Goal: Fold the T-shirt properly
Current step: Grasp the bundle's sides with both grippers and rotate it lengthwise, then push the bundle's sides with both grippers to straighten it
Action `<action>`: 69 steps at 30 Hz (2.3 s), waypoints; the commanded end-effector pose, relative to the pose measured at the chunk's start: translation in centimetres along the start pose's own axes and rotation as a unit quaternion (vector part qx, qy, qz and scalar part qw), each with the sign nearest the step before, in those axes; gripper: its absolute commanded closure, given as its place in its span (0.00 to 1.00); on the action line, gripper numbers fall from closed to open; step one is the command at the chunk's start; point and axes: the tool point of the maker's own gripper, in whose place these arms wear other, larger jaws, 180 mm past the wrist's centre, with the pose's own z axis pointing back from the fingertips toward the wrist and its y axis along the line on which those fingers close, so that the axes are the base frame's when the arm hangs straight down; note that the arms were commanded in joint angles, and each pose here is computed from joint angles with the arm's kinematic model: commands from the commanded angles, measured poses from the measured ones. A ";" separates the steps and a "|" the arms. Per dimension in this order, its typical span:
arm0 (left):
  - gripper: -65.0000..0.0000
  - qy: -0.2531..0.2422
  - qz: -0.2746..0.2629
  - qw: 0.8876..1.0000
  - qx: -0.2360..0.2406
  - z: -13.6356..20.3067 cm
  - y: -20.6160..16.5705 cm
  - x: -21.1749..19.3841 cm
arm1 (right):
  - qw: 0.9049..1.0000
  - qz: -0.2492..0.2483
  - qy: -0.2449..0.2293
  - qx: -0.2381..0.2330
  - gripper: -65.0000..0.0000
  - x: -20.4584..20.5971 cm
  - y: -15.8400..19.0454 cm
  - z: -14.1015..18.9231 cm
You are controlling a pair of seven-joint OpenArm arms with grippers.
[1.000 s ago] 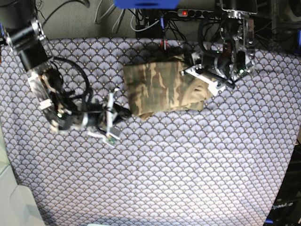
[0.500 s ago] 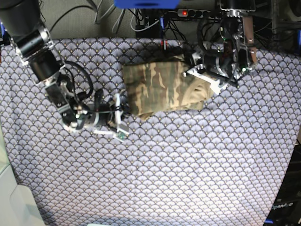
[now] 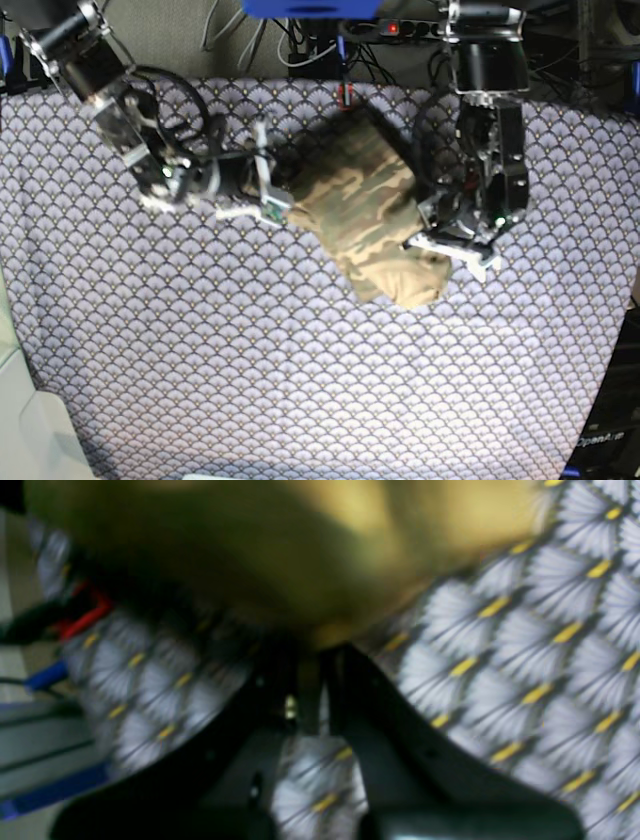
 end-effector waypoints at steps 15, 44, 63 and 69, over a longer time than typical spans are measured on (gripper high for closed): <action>1.00 0.008 -0.002 1.000 -0.023 0.9 -2.4 1.1 | 0.995 -0.003 -0.025 -0.099 1.00 0.3 -5.1 6.7; 1.00 -0.086 0.045 0.993 0.061 0.5 6.3 7.4 | 0.993 -0.017 -0.056 -0.102 1.00 5.1 -6.7 4.7; 1.00 -0.062 -0.053 0.997 -0.014 -2.7 -6.4 4.5 | 0.997 -0.009 -0.071 -0.023 1.00 4.7 2.3 2.0; 1.00 -0.104 -0.074 0.992 -0.022 -2.5 -7.8 5.3 | 0.997 0.011 -0.073 0.016 1.00 5.2 6.0 1.1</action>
